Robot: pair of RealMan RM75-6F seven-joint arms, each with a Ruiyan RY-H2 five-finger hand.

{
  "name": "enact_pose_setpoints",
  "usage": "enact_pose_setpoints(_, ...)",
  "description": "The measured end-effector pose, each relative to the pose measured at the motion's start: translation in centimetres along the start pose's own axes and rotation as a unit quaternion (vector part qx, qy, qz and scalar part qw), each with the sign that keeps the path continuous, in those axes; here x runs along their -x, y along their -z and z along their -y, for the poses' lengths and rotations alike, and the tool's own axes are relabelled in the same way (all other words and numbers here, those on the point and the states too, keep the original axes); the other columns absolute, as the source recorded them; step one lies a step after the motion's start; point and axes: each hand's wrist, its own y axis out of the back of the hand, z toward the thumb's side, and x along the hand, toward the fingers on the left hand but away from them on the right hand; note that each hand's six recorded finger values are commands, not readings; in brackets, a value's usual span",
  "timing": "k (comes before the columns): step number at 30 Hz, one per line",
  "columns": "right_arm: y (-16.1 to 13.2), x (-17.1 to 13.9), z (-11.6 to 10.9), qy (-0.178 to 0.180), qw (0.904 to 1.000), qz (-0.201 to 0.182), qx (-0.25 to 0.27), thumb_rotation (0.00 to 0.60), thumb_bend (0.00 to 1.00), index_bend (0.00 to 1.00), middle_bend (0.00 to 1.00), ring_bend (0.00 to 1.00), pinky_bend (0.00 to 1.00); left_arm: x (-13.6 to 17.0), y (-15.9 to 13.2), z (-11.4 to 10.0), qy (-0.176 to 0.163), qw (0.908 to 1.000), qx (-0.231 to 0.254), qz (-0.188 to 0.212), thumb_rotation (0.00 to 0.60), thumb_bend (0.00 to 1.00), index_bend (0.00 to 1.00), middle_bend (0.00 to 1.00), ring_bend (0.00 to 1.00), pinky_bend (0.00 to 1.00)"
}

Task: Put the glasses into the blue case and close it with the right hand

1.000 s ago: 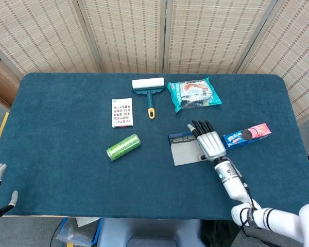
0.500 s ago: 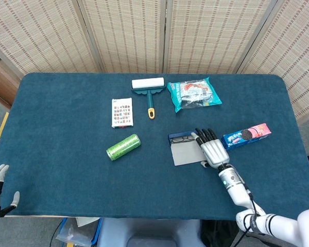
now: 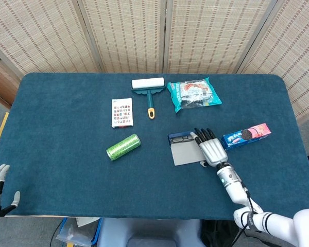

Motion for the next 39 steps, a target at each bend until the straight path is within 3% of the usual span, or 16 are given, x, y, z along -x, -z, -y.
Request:
enact_pose_setpoints(12, -0.3, 0.9, 0.3, 0.001, 1.0, -0.003, -0.004, 0.6, 0.2, 0.0, 0.0, 0.0, 0.0, 0.1, 0.3, 0.2, 0.002, 1.0, 0.002, -0.005, 0.6, 0.41, 0.0, 0.0, 0.0, 0.0)
enact_pose_setpoints(19, -0.3, 1.0, 0.0, 0.008, 0.9999, -0.007, 0.001, 0.6, 0.32, 0.0, 0.0, 0.0, 0.0, 0.2, 0.4, 0.2, 0.002, 1.0, 0.003, -0.006, 0.6, 0.41, 0.0, 0.0, 0.0, 0.0)
enact_pose_setpoints(39, -0.4, 2.9, -2.3, 0.026, 0.9996, -0.005, 0.003, 0.6, 0.34, 0.0, 0.0, 0.0, 0.0, 0.2, 0.9, 0.5, 0.005, 0.9999, 0.002, -0.014, 0.6, 0.41, 0.0, 0.0, 0.0, 0.0)
